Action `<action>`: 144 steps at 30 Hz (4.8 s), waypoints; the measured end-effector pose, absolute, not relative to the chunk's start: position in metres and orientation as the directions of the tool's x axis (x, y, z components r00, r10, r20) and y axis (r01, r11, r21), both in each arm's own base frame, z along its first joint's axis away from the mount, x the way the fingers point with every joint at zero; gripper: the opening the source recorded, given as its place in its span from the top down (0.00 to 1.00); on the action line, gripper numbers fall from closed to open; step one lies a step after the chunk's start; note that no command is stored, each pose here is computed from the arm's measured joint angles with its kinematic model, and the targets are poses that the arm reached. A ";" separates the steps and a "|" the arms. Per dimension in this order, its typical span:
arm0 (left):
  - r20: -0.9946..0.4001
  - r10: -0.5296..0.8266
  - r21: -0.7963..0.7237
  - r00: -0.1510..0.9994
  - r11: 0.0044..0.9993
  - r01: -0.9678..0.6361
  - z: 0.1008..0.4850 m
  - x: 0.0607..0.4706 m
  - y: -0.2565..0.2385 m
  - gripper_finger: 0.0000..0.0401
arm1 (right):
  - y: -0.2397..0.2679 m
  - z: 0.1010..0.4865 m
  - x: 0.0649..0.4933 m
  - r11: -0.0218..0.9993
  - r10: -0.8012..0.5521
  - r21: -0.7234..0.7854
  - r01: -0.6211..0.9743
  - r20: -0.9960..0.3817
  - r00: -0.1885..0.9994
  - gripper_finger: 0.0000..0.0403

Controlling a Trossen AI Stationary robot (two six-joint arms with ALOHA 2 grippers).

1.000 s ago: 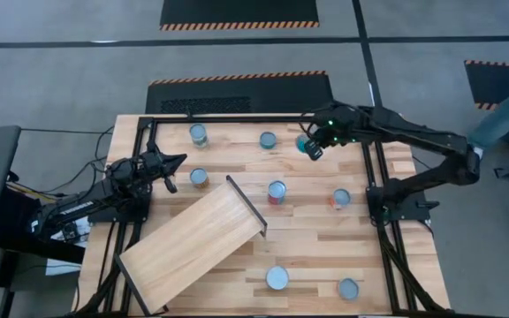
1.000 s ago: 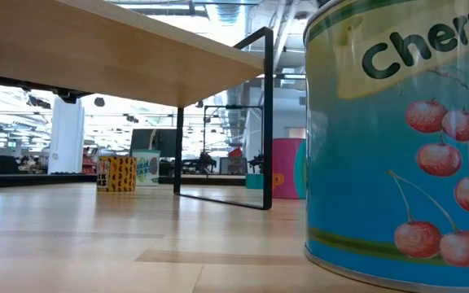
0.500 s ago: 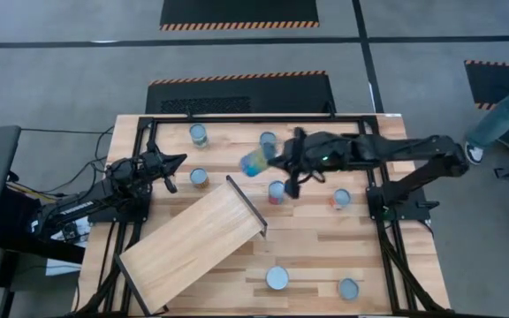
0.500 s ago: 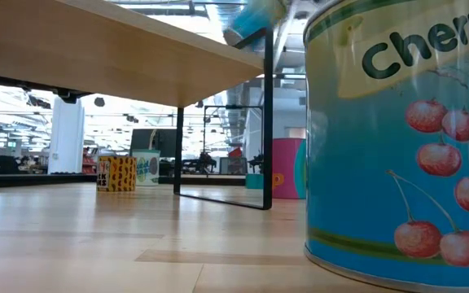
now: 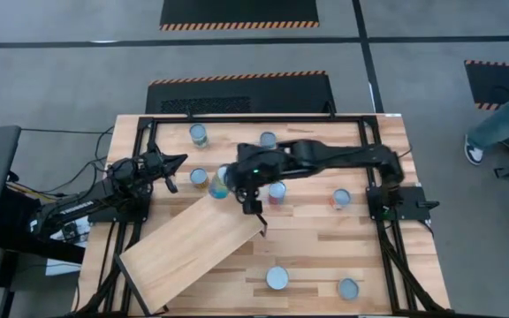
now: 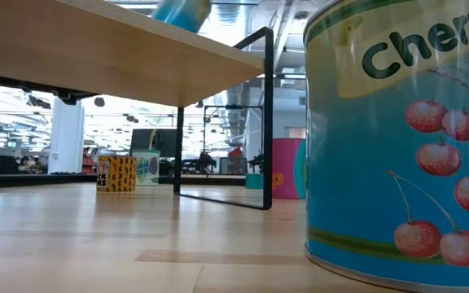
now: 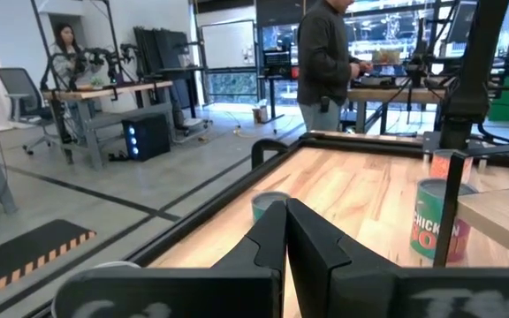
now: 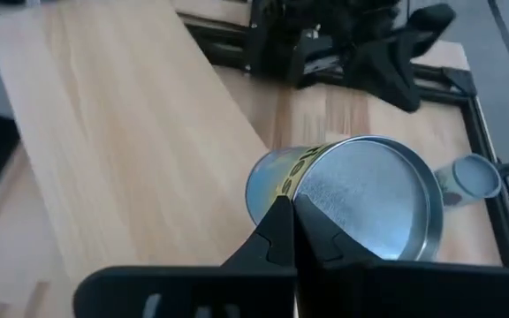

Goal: Pick and place cans onto a shelf
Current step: Put the top canned cherries on the shelf, then put the canned mixed vegetables on the shelf

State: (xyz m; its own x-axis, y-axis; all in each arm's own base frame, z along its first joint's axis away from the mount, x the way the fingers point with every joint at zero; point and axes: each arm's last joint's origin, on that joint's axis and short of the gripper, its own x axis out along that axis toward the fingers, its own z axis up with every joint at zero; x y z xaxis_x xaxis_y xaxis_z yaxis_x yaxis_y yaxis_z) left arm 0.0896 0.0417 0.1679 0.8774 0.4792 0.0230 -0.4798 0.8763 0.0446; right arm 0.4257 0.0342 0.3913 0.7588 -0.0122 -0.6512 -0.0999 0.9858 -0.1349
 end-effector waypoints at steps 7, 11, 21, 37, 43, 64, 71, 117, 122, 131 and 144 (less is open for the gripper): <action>0.024 0.479 0.044 0.878 0.876 -0.480 0.168 0.090 0.042 1.00 | 0.039 0.375 0.446 0.957 -0.009 -0.211 -0.201 -0.712 0.702 0.99; 0.024 0.479 0.044 0.878 0.877 -0.479 0.168 0.090 0.042 1.00 | 0.039 0.373 0.446 0.954 -0.012 -0.216 -0.209 -0.724 0.690 0.99; 0.024 0.479 0.043 0.878 0.877 -0.479 0.168 0.090 0.042 1.00 | 0.042 0.369 0.444 0.941 -0.009 -0.229 -0.247 -0.750 0.661 0.98; 0.024 0.478 0.040 0.878 0.877 -0.479 0.168 0.090 0.042 1.00 | 0.045 0.370 0.445 0.939 -0.001 -0.232 -0.256 -0.742 0.670 0.97; 0.024 0.478 0.040 0.878 0.877 -0.479 0.168 0.090 0.042 1.00 | 0.047 0.370 0.445 0.937 0.043 -0.201 -0.285 -0.744 0.667 0.95; 0.024 0.478 0.040 0.878 0.877 -0.479 0.168 0.090 0.042 1.00 | 0.051 0.371 0.446 0.927 0.050 -0.222 -0.302 -0.725 0.687 0.90; 0.023 0.478 0.040 0.878 0.877 -0.479 0.168 0.090 0.042 1.00 | 0.051 0.371 0.447 0.927 0.050 -0.222 -0.301 -0.724 0.688 0.90; 0.016 0.440 0.019 0.898 0.898 -0.440 0.167 0.090 0.041 1.00 | 0.044 0.359 0.405 0.922 -0.026 -0.262 -0.284 -0.775 0.632 0.99; -0.019 0.422 0.015 0.906 0.907 -0.422 0.168 0.090 0.040 1.00 | 0.026 0.345 0.371 0.945 -0.031 -0.263 -0.197 -0.669 0.742 0.99; -0.102 0.434 -0.016 0.895 0.899 -0.438 0.165 0.093 0.042 1.00 | -0.005 0.285 0.302 0.976 -0.089 -0.219 0.014 -0.338 0.937 0.99; -0.398 0.510 0.053 0.763 0.843 -0.536 0.194 0.122 0.075 1.00 | -0.020 0.221 0.264 0.983 -0.142 -0.128 0.132 -0.072 0.987 0.98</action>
State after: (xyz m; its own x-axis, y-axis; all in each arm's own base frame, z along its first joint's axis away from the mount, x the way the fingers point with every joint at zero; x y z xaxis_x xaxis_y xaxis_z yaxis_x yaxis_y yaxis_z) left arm 0.1221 0.0749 0.1938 0.7625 0.5098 -0.3984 -0.5358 0.8427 0.0528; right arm 0.2645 -0.0198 0.2214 0.9872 -0.1420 -0.0724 0.1319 0.9829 -0.1282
